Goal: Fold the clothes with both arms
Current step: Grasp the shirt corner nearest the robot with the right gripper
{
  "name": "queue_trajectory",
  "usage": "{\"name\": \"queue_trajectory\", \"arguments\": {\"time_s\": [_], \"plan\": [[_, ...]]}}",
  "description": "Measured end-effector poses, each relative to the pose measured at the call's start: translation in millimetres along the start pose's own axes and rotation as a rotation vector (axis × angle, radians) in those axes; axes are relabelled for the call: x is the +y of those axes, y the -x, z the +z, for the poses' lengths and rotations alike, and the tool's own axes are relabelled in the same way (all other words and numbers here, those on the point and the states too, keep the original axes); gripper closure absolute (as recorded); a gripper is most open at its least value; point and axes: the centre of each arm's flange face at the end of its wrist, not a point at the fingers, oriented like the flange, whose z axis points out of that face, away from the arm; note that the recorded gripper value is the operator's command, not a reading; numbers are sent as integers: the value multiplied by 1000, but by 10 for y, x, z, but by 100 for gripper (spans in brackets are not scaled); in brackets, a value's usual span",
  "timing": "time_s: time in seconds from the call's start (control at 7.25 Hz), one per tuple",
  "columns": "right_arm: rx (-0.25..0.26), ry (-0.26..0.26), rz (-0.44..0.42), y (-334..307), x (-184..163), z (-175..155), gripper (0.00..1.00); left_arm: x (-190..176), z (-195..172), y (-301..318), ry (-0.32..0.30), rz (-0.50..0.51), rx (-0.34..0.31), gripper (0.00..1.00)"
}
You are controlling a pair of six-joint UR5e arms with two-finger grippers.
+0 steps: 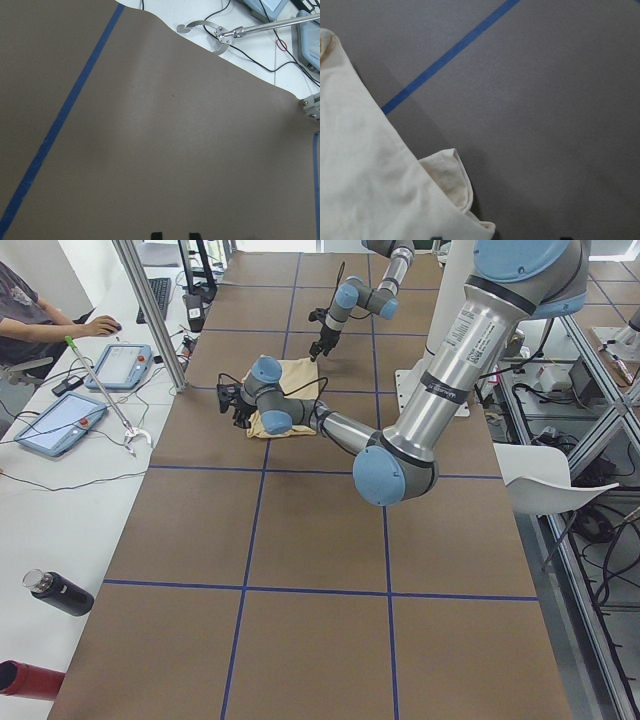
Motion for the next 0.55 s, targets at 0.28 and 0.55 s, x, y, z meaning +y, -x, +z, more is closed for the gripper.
{"name": "queue_trajectory", "arguments": {"time_s": [0.28, 0.55], "plan": [[-1, -1, -3, 57, 25, 16, 20, -1, 1, 2, -1, 0, 0, 70], [10, -6, -8, 55, 28, 83, 42, -1, 7, 14, -1, -1, -2, 70]]}}
